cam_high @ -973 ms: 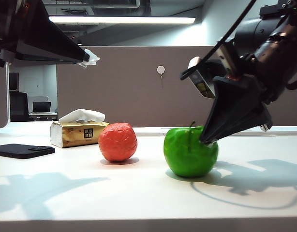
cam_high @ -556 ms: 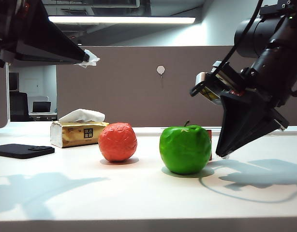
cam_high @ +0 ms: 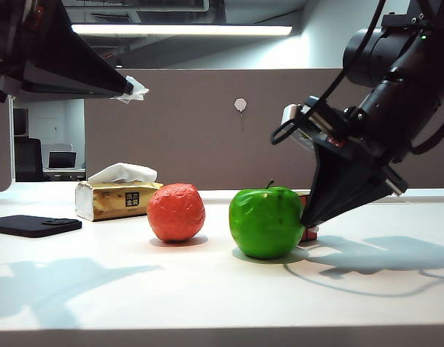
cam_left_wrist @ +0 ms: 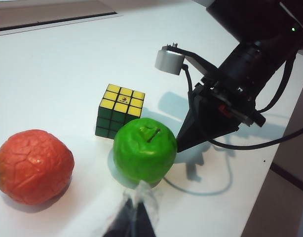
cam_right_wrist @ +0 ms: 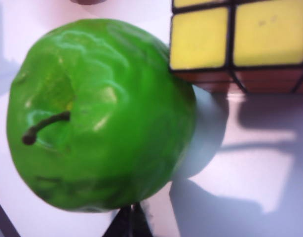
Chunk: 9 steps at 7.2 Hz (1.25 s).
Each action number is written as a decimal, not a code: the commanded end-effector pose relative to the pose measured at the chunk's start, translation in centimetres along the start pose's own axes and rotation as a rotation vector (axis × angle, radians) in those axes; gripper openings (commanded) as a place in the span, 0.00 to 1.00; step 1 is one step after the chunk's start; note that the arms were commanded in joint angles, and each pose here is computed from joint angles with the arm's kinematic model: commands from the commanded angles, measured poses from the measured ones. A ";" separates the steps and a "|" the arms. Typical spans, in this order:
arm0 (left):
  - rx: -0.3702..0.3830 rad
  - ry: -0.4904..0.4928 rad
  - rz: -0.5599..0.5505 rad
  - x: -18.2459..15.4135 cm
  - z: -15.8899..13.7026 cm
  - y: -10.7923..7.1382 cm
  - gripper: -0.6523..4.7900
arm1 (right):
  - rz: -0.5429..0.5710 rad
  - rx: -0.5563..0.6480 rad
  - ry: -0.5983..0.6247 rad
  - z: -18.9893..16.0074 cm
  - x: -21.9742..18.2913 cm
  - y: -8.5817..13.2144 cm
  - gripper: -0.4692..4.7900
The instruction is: Move all the fruits on the tabletop near the face of the Rubik's cube that has the color most similar to each fruit.
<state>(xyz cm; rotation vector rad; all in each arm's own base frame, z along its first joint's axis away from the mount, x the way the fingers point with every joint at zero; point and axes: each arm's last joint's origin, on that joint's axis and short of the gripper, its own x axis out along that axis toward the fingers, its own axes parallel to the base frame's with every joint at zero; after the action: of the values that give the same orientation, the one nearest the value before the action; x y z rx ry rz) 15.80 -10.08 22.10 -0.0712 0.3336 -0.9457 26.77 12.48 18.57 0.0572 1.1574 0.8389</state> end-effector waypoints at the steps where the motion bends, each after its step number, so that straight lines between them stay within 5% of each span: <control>1: 0.005 -0.010 -0.002 0.0 0.2 0.0 0.11 | 0.144 -0.034 -0.008 0.4 1.4 1.1 0.09; 2: 0.005 -0.010 -0.002 0.0 0.2 0.0 0.11 | 0.152 -0.108 -0.055 1.1 1.9 2.2 0.09; 3: 0.003 -0.006 -0.002 0.0 0.2 0.0 0.11 | 0.056 -0.097 -0.081 1.4 2.1 1.9 0.09; 6: -0.001 -0.004 -0.002 0.0 0.2 0.0 0.11 | 0.059 -0.063 -0.032 1.0 4.0 0.8 0.09; 9: 0.008 -0.016 0.107 0.0 0.2 0.3 0.11 | 0.242 -0.041 -0.018 0.9 3.9 1.4 0.09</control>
<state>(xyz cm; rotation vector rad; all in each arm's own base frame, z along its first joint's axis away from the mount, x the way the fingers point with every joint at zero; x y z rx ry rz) 15.96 -9.93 22.00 -0.0601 0.3363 -0.8679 27.31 16.07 16.29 0.1672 1.1440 1.0564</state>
